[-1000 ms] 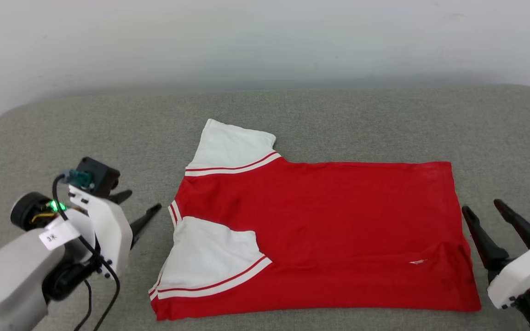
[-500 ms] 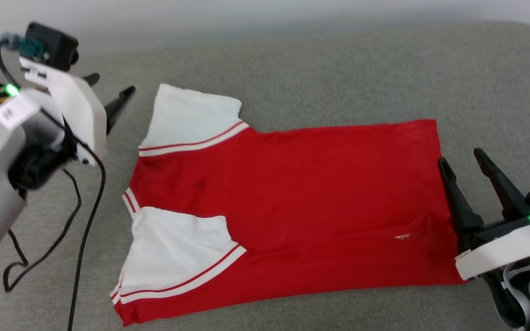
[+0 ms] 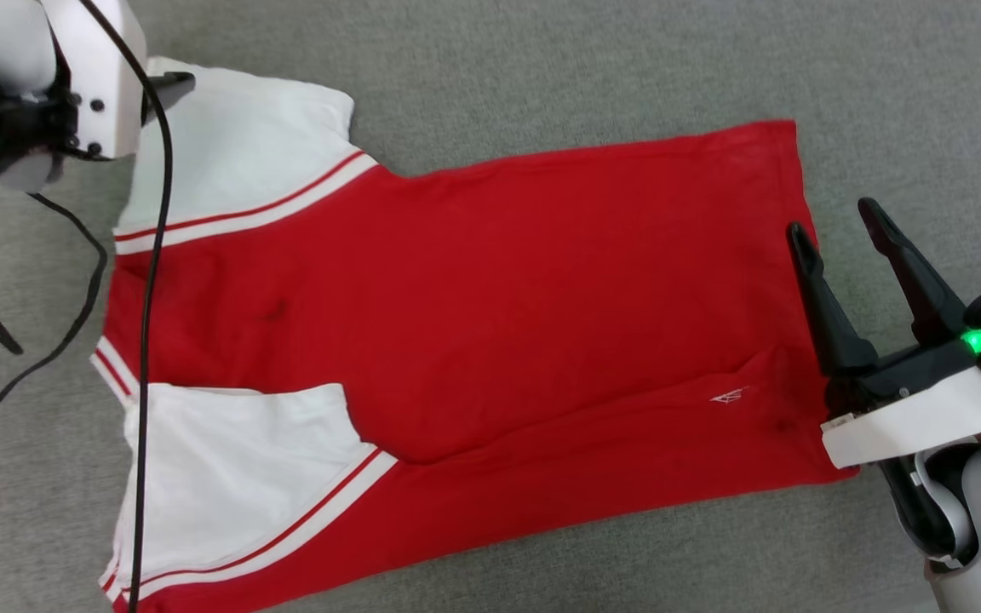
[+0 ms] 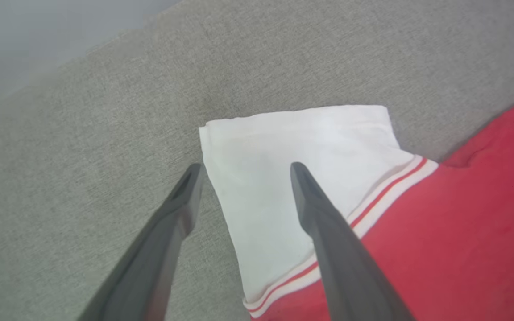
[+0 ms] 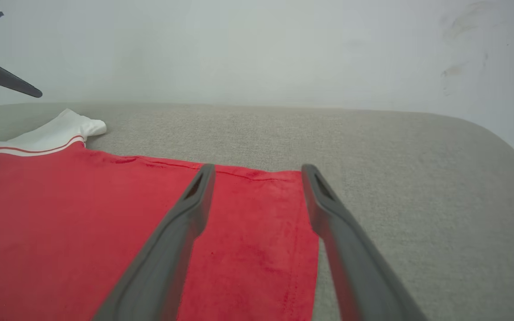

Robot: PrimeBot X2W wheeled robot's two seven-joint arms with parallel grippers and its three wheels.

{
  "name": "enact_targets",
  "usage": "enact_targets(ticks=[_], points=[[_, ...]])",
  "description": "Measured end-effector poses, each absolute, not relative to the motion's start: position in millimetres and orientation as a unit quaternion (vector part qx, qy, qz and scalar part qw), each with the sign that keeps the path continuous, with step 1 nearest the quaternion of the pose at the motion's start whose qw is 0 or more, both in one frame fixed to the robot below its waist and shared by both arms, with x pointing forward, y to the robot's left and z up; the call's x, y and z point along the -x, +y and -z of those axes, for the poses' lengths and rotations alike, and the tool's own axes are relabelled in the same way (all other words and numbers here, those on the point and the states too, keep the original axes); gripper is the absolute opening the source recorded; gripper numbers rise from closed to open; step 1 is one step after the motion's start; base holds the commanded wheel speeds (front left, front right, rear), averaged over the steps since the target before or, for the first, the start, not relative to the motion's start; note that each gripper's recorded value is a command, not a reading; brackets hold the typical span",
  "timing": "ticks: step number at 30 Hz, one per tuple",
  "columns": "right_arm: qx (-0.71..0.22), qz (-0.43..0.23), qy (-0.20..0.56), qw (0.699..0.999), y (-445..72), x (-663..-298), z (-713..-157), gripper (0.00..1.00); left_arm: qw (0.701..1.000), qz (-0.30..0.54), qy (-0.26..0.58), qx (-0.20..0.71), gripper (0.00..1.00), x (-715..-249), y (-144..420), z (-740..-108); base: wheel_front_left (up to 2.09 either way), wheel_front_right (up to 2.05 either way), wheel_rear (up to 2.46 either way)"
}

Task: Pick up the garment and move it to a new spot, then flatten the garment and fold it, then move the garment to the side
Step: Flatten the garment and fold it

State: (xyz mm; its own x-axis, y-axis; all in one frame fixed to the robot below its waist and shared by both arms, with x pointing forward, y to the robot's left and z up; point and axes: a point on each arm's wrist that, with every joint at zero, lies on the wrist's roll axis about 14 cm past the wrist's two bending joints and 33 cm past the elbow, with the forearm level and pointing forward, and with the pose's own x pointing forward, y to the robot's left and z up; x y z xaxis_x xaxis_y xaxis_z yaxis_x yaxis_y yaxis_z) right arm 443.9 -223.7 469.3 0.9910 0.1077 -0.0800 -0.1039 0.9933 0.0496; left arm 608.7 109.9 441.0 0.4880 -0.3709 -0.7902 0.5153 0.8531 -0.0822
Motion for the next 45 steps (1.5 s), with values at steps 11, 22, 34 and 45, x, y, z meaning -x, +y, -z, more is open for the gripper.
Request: enact_targets(ticks=[11, 22, 34, 45], points=[[-0.015, -0.052, 0.072, 0.996, -226, -456, -437, 1.0, 0.819, 0.231, 0.514, -0.108, 1.0, -627, 115, -380, 0.0, 0.0, 0.0], [-0.012, -0.053, 0.068, 0.996, -229, -464, -434, 1.0, 0.806, 0.248, 0.523, -0.127, 0.0, -621, 114, -367, 0.0, 0.0, 0.0], [0.049, -0.057, 0.068, 0.995, -254, -489, -474, 1.0, 0.84, 0.274, 0.444, -0.15, 0.0, -619, 104, -406, 0.0, 0.0, 0.0], [0.076, -0.098, 0.298, 0.946, -265, -504, -455, 1.0, 0.859, 0.299, 0.382, -0.165, 0.0, -596, 100, -446, 0.0, 0.0, 0.0]])
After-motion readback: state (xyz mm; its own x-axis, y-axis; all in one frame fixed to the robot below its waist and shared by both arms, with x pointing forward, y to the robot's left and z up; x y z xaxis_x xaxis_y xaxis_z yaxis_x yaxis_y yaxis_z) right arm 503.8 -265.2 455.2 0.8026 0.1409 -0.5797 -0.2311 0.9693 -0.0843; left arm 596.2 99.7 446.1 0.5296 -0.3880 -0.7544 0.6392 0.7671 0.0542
